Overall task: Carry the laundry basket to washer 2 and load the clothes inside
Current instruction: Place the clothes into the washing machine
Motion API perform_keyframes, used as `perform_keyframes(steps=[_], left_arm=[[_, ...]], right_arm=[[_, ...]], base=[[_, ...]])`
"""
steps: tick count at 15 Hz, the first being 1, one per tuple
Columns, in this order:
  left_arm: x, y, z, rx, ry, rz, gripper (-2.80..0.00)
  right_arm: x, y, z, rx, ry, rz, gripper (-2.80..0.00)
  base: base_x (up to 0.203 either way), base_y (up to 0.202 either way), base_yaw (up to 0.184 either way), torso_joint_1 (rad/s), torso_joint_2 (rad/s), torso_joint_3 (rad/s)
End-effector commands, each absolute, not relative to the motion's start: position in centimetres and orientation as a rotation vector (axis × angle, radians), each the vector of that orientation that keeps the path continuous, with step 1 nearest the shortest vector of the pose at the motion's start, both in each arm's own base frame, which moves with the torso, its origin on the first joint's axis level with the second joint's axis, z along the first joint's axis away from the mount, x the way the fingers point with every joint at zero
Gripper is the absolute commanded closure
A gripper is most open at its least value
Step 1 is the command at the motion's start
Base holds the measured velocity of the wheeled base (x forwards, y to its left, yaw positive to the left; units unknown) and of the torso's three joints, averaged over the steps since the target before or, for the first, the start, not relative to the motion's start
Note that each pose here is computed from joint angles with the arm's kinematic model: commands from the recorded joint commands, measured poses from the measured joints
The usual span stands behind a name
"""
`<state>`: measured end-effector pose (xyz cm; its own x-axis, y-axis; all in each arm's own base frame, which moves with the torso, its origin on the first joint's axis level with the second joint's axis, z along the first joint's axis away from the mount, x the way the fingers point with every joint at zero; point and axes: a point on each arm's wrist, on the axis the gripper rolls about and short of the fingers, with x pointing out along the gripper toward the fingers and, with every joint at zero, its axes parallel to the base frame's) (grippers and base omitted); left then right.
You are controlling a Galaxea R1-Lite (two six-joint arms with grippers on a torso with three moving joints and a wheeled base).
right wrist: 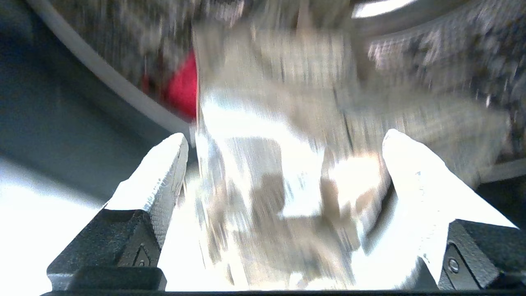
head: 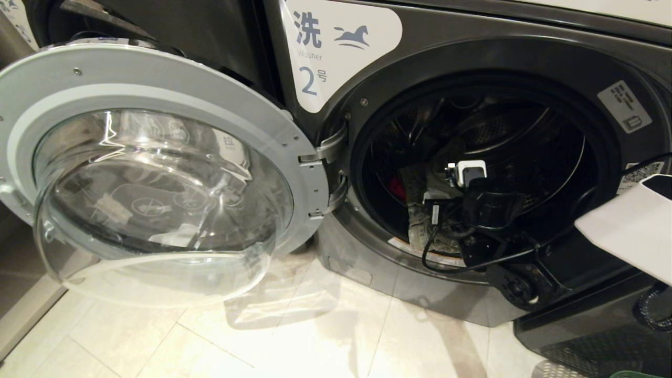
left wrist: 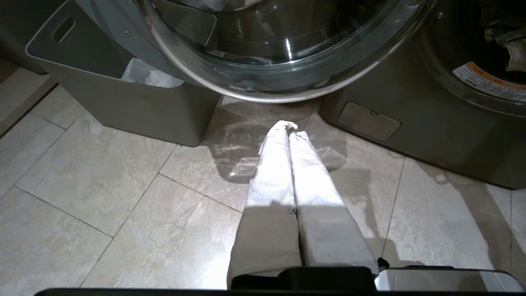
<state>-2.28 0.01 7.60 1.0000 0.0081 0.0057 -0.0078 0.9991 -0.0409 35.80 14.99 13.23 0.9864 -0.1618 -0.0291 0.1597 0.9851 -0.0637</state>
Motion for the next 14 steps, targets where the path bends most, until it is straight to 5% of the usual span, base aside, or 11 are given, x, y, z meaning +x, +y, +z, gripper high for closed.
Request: perform_keyframes(steps=[1,14], left_arm=[[-2.3,0.0,7.6,-0.041,-0.006,0.009,0.00],[-2.3,0.0,7.6,-0.041,-0.006,0.008,0.00]], right_arm=[[33.7,14.3,13.7,-0.067,0.054,-0.138,-2.80],[31.5,13.9,7.4,-0.200,0.373,-0.077,-2.80]], base=[[0.000,0.000,0.000,0.000,0.00,0.000],[0.000,0.000,0.000,0.000,0.00,0.000]])
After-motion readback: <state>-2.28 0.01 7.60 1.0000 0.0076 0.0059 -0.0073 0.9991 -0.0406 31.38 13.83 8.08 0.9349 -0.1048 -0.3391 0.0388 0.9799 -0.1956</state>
